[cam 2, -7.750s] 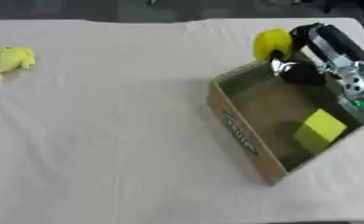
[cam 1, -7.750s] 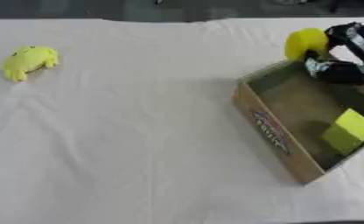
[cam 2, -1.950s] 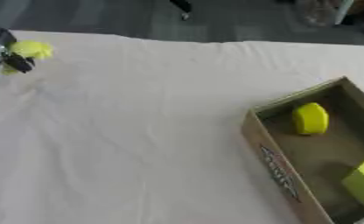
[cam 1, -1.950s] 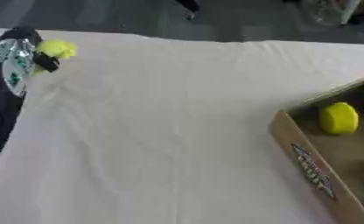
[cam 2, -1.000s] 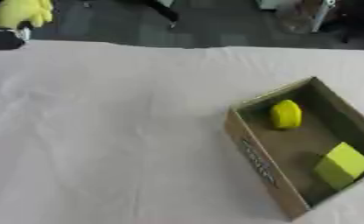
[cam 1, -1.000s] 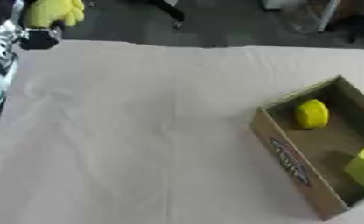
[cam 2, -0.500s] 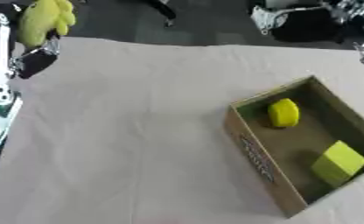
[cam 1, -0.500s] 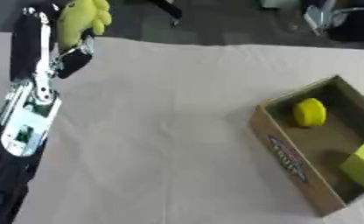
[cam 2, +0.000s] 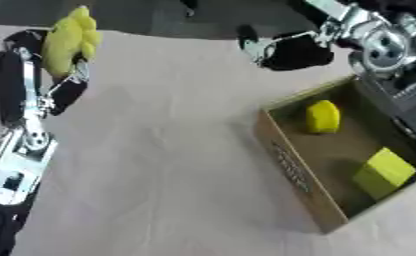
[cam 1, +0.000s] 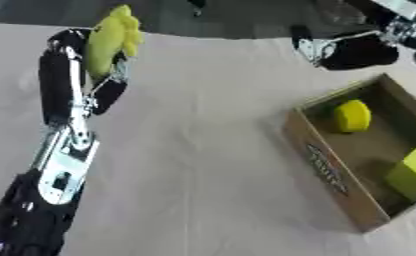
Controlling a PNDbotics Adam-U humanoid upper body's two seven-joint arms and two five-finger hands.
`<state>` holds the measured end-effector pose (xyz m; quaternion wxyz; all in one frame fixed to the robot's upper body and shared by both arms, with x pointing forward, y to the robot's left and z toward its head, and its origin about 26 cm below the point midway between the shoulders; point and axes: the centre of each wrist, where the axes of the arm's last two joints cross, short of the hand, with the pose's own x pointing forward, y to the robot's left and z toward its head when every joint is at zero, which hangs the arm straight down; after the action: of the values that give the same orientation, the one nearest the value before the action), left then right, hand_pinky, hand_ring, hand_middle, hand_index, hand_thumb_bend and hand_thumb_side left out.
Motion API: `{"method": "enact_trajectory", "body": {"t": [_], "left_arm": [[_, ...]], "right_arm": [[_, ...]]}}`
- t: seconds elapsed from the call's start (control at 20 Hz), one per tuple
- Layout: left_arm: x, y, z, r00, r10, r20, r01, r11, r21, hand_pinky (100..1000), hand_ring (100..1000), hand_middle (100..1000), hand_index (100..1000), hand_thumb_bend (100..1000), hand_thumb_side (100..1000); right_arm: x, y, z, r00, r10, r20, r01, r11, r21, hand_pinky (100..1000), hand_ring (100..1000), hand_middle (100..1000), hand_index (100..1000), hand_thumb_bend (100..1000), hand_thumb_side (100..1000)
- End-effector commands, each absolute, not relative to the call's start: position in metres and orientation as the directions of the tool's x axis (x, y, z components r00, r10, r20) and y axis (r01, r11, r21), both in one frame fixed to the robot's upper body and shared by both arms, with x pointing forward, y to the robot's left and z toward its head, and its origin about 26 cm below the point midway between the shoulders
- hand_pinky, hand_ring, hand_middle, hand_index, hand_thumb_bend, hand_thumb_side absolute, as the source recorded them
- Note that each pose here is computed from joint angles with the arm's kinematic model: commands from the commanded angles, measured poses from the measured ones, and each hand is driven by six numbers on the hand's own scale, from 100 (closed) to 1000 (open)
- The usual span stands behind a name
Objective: Pick up the objects with one hand, pass them to the other hand, and then place them into the box on the other side of the table.
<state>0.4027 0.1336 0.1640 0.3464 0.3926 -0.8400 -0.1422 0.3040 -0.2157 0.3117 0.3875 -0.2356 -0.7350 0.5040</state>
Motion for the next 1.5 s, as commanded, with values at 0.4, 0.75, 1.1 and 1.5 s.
{"method": "enact_trajectory", "body": {"t": [0.4, 0.75, 1.1, 1.5], "left_arm": [[0.399, 0.108, 0.158, -0.503, -0.76, 0.411, -0.564, 0.649, 0.51, 461, 474, 437, 499, 100, 160], [0.398, 0.089, 0.153, -0.538, -0.762, 0.359, -0.554, 0.641, 0.531, 463, 474, 436, 500, 100, 159], [0.393, 0.075, 0.151, -0.622, -0.711, 0.327, -0.477, 0.675, 0.563, 464, 474, 437, 504, 100, 165], [0.388, 0.07, 0.159, -0.7, -0.652, 0.292, -0.422, 0.708, 0.567, 471, 476, 437, 504, 100, 169]], "right_arm": [[0.3, -0.196, 0.312, -0.641, 0.71, 0.292, -0.108, 0.293, -0.95, 951, 999, 898, 1000, 100, 155], [0.299, -0.183, 0.307, -0.654, 0.692, 0.306, -0.165, 0.264, -0.95, 953, 1000, 900, 1000, 100, 161], [0.298, -0.177, 0.308, -0.704, 0.671, 0.232, -0.1, 0.23, -0.968, 950, 1000, 900, 1000, 100, 183], [0.298, -0.176, 0.306, -0.738, 0.666, 0.105, 0.03, 0.188, -0.982, 943, 998, 897, 964, 100, 243]]}}
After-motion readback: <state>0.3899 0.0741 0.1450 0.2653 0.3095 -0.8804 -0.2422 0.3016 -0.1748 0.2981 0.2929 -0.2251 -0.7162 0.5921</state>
